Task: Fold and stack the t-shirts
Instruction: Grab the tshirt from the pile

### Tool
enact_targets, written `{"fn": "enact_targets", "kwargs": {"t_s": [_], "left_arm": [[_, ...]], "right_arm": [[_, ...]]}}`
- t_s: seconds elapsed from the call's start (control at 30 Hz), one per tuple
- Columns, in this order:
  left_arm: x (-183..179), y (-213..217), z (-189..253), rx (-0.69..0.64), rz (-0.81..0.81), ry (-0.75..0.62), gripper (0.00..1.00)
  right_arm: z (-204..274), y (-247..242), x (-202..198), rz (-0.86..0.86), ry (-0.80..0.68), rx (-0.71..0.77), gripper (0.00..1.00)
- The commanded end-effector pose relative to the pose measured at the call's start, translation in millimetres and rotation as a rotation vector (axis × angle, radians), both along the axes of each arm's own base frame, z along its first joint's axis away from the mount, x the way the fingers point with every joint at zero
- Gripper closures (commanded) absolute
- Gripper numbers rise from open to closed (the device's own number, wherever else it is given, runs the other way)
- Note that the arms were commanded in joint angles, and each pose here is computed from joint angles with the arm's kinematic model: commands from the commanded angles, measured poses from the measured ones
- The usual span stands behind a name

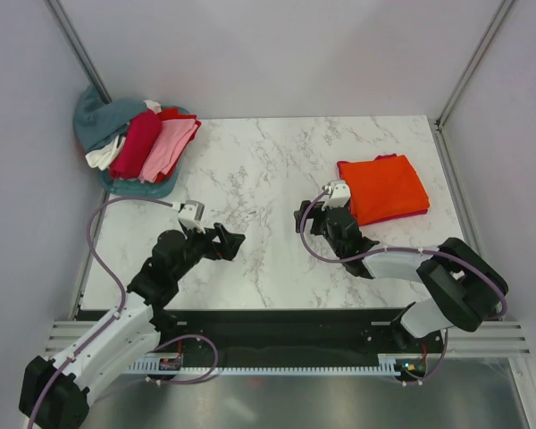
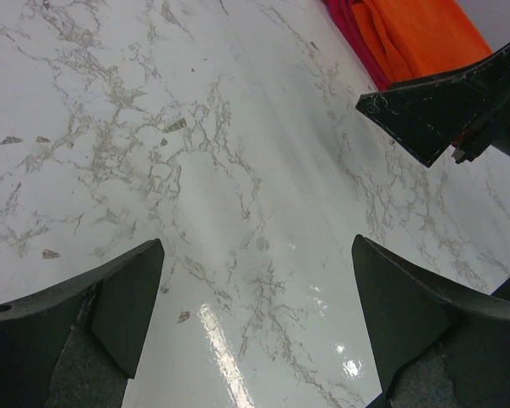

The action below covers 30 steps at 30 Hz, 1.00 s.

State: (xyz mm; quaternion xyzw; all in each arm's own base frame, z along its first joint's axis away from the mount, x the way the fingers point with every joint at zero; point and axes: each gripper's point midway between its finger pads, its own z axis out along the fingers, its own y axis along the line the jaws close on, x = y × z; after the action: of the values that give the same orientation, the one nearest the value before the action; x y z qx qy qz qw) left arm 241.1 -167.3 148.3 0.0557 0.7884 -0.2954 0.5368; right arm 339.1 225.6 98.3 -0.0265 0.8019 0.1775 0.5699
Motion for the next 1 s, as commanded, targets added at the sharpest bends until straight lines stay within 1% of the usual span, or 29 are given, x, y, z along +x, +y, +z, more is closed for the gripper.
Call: {"fn": "enact_targets", "kwargs": {"t_s": [0.0, 0.37, 0.47, 0.5, 0.53, 0.6, 0.63, 0.67, 0.7, 0.73, 0.8, 0.83, 0.87, 0.9, 0.93, 0.97], "left_arm": [[3, -1, 7, 0.023, -0.017, -0.040, 0.00], [10, -3, 1, 0.047, -0.011, 0.002, 0.00], [22, 13, 0, 0.057, 0.122, 0.048, 0.00], [28, 24, 0, 0.072, 0.200, 0.066, 0.00], [32, 25, -2, 0.059, 0.236, 0.095, 0.00], [36, 36, -6, 0.079, 0.315, 0.148, 0.00], [42, 37, 7, 0.054, 0.347, 0.147, 0.00], [48, 40, 7, 0.020, 0.408, 0.178, 0.00], [51, 41, 13, -0.004, 0.433, 0.183, 0.00], [58, 39, 28, -0.042, 0.456, 0.180, 0.00], [72, 49, 36, -0.034, 0.526, 0.183, 0.00], [79, 54, 54, -0.042, 0.559, 0.175, 0.00], [87, 69, 61, -0.052, 0.626, 0.184, 0.00], [102, 75, 79, -0.064, 0.664, 0.178, 0.00], [109, 84, 86, -0.068, 0.691, 0.183, 0.00], [115, 106, 83, -0.052, 0.758, 0.219, 0.00]], "right_arm": [[12, 5, 6, -0.010, -0.026, 0.024, 0.02], [12, 3, 7, -0.026, -0.021, 0.025, 0.02], [13, 2, 6, -0.029, -0.022, 0.027, 0.02], [12, 1, 6, -0.030, -0.021, 0.026, 0.02], [12, 1, 6, -0.029, -0.022, 0.028, 0.02], [12, 1, 5, -0.032, -0.020, 0.031, 0.02], [11, 1, 5, -0.030, -0.019, 0.033, 0.02], [11, 1, 5, -0.033, -0.018, 0.033, 0.02], [12, 2, 5, -0.030, -0.018, 0.036, 0.02], [11, 2, 5, -0.029, -0.016, 0.035, 0.02], [10, 1, 5, -0.035, -0.014, 0.038, 0.02], [10, 1, 5, -0.034, -0.014, 0.035, 0.02], [10, 1, 5, -0.032, -0.012, 0.038, 0.02], [10, 2, 5, -0.032, -0.011, 0.041, 0.02], [10, 2, 5, -0.032, -0.010, 0.043, 0.02], [10, 3, 4, -0.028, -0.011, 0.045, 0.02]]}}
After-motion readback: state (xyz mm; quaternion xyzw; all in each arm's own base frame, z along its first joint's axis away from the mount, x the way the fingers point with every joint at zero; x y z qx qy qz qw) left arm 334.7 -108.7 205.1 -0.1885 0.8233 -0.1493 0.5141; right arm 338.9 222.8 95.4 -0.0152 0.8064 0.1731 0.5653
